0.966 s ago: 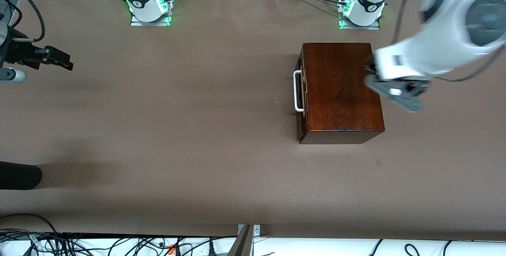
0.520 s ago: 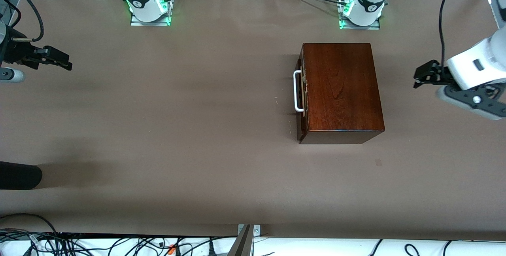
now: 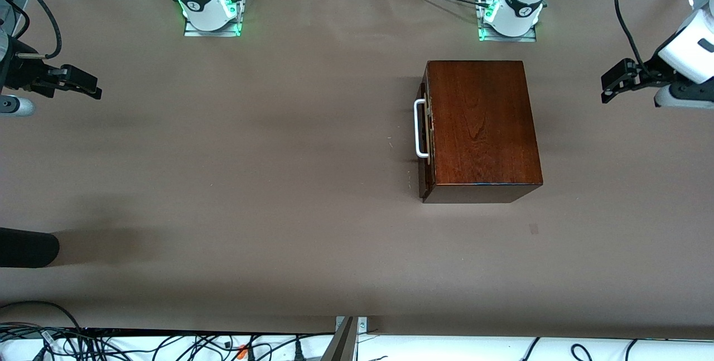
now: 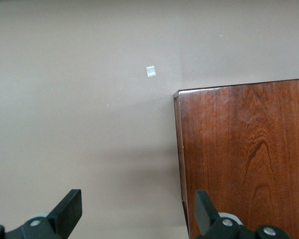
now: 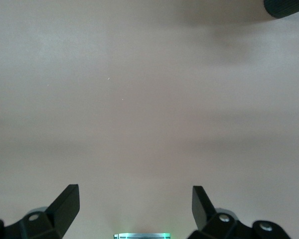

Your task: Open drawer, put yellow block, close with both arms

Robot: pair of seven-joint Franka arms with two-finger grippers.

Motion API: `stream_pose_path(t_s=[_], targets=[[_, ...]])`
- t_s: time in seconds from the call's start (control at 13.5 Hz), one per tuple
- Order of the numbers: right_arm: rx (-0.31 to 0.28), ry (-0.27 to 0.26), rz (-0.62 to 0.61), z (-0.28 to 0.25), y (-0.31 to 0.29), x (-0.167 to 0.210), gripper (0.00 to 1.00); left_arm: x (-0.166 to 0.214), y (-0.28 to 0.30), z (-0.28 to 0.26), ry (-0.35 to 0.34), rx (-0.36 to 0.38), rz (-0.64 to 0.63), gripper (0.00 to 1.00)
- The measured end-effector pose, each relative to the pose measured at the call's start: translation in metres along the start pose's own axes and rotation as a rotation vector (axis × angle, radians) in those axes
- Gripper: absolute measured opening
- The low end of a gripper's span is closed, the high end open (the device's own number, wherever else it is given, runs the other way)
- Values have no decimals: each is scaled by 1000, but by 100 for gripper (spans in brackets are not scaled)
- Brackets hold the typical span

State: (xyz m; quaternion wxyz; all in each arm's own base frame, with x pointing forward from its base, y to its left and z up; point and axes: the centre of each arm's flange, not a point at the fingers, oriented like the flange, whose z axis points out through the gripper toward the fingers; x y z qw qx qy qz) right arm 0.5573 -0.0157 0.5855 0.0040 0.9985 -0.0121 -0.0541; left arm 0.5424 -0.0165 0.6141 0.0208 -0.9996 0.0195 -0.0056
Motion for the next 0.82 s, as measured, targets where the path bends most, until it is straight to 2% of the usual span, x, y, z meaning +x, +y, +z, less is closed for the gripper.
stream_pose_path(t_s=[0.45,0.82], targets=[[0,0,0,0,0,0,100,-6,3,13,-70,-26,-71,100],[0,-1,1,0,0,0,100,-5,4,16,-80,-31,-90,100]])
